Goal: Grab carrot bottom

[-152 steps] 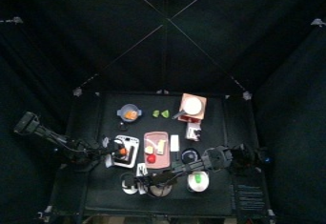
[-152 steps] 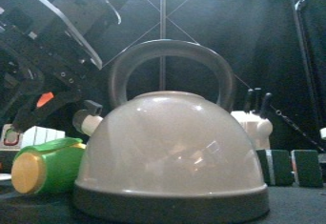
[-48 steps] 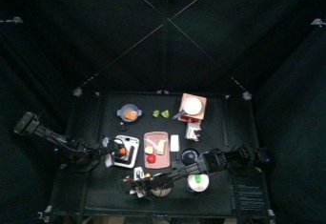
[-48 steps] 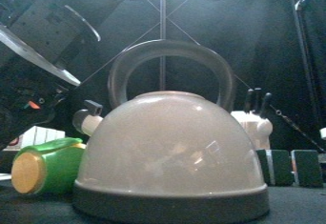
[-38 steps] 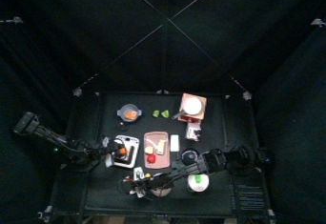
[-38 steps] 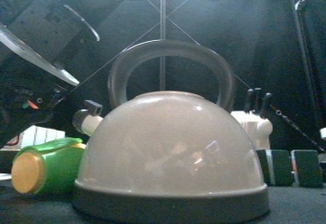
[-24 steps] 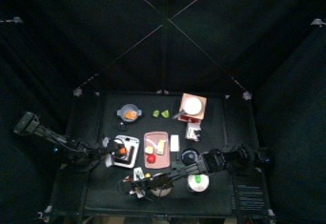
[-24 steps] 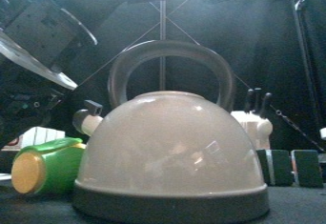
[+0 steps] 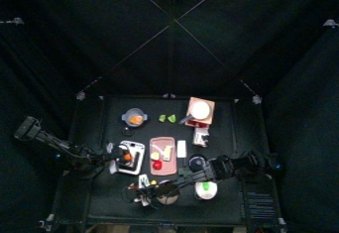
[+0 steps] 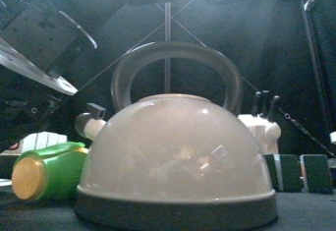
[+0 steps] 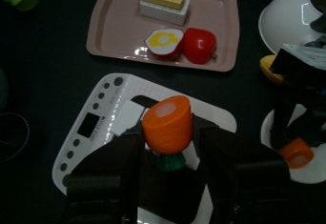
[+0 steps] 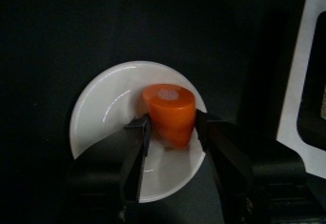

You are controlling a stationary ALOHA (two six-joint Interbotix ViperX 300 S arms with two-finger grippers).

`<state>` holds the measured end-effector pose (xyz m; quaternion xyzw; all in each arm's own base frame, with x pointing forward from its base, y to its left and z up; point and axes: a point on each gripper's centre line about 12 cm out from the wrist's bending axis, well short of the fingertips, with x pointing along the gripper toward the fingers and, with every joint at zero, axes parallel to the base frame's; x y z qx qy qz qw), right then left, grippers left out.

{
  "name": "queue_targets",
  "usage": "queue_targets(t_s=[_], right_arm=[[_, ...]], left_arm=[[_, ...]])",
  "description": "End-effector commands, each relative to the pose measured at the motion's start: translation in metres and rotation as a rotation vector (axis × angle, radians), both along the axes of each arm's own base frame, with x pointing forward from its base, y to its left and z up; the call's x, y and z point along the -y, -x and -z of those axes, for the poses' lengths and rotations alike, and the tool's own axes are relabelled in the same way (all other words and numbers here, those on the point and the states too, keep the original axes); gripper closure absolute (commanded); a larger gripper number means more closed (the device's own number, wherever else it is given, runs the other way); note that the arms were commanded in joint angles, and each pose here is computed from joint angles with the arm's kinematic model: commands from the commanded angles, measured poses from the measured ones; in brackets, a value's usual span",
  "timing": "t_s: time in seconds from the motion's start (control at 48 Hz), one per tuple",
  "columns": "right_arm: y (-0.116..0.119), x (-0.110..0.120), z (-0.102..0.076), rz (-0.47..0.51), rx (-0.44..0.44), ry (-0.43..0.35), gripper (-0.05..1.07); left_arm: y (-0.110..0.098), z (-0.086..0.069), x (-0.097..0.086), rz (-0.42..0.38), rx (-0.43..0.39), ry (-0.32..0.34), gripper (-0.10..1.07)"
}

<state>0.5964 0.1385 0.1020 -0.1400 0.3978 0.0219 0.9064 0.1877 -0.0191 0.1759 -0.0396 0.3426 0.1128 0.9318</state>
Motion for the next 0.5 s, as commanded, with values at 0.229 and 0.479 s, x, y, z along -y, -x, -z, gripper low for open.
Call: queue_targets(t_s=[0.229,0.479], right_arm=[[-0.006,0.002,-0.024,0.005,0.051,-0.016,0.29],[-0.004,0.000,-0.036,0.011,0.056,-0.017,0.35]], left_arm=[[-0.003,-0.004,0.000,-0.001,0.013,0.003,0.36],[-0.003,-0.004,0.000,-0.001,0.013,0.003,0.36]])
